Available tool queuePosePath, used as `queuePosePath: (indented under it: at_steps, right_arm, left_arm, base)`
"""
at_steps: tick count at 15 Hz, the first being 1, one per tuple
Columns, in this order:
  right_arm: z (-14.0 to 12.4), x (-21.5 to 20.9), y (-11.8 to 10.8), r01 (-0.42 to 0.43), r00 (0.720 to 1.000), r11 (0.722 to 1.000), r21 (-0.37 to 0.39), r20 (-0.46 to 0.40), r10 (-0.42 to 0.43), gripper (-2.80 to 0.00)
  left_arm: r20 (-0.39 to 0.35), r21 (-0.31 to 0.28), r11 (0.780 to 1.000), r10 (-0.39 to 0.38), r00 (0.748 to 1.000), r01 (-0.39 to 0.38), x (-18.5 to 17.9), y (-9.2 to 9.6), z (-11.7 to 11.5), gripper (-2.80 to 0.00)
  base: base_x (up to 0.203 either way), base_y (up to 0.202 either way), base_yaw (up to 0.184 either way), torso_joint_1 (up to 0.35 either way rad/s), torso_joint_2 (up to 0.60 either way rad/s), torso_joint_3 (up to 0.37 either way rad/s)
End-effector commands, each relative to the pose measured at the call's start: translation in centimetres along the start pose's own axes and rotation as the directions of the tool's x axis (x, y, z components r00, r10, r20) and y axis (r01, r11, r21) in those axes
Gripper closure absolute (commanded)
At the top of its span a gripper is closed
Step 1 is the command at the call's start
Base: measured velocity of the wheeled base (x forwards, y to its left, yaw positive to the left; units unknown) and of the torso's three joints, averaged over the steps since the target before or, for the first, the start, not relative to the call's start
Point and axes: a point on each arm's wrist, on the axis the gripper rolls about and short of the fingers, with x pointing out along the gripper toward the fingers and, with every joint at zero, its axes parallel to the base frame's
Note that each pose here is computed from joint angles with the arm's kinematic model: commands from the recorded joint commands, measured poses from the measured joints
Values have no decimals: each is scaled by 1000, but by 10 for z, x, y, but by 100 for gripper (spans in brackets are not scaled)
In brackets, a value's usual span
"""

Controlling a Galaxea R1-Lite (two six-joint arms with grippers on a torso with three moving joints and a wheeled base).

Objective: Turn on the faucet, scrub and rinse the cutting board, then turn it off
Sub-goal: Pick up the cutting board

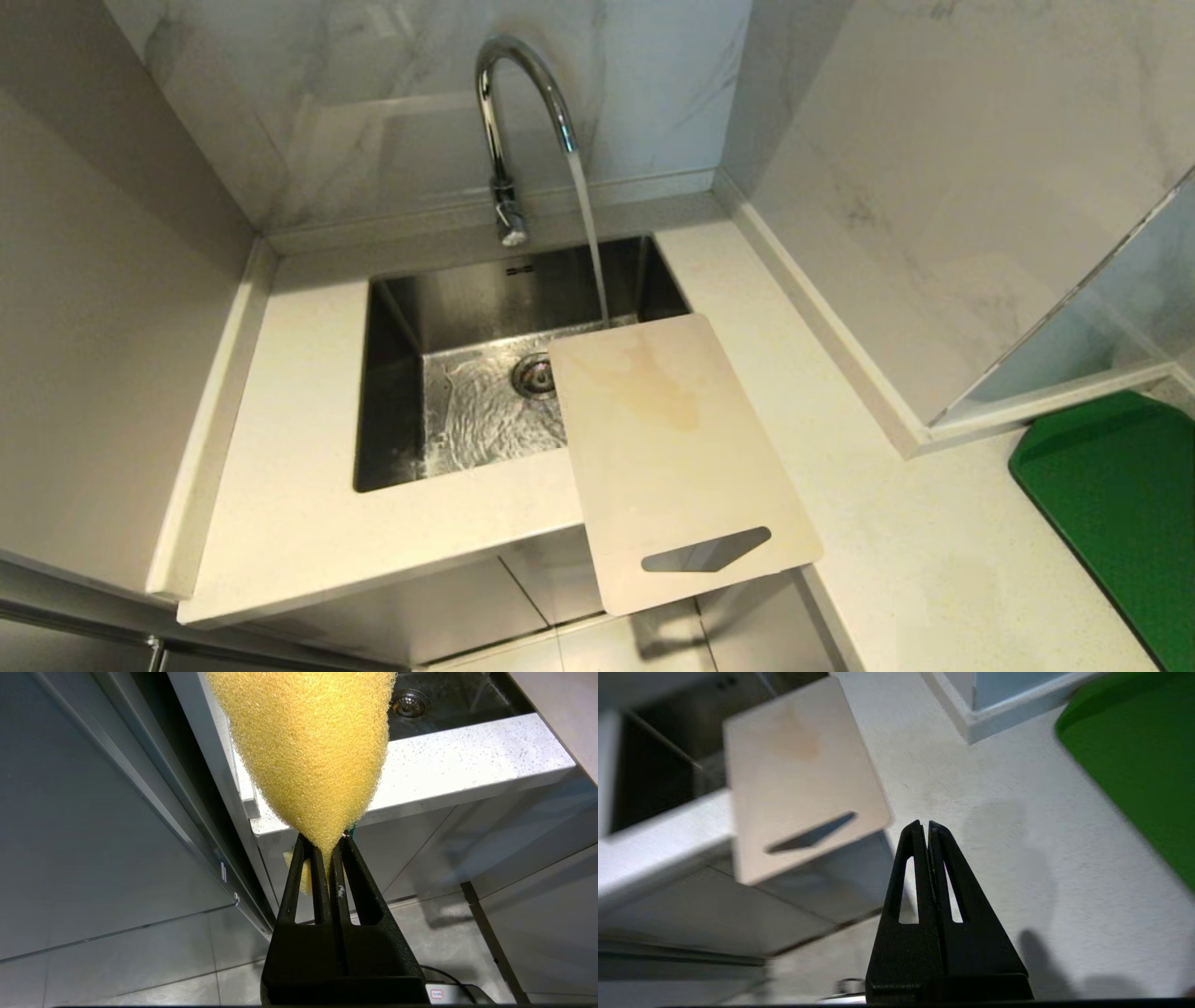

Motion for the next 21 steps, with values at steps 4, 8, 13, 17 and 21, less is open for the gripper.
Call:
queuePosePath:
  at_steps: [4, 8, 13, 17, 21]
  right_arm:
    - [35, 58, 8, 189, 919, 851, 490, -394, 23, 0]
    - [24, 89, 7, 446, 774, 675, 587, -632, 39, 0]
    - [40, 123, 12, 557, 677, 570, 604, -728, 109, 0]
    - [45, 142, 25, 611, 618, 513, 603, -768, 168, 0]
    - [44, 151, 30, 676, 576, 474, 564, -806, 137, 0]
  left_arm:
    - [-1, 0, 1000, 1, 1000, -1, 0, 0, 0, 0]
    - [-1, 0, 1000, 1, 1000, -1, 0, 0, 0, 0]
    - [-1, 0, 1000, 1, 1000, -1, 0, 0, 0, 0]
    - [-1, 0, 1000, 1, 1000, -1, 0, 0, 0, 0]
    - [-1, 0, 1000, 1, 1000, -1, 0, 0, 0, 0]
  base:
    - [0, 0, 0, 0, 0, 0]
    - [0, 0, 0, 0, 0, 0]
    - [0, 0, 0, 0, 0, 0]
    - [0, 0, 0, 0, 0, 0]
    - [0, 0, 0, 0, 0, 0]
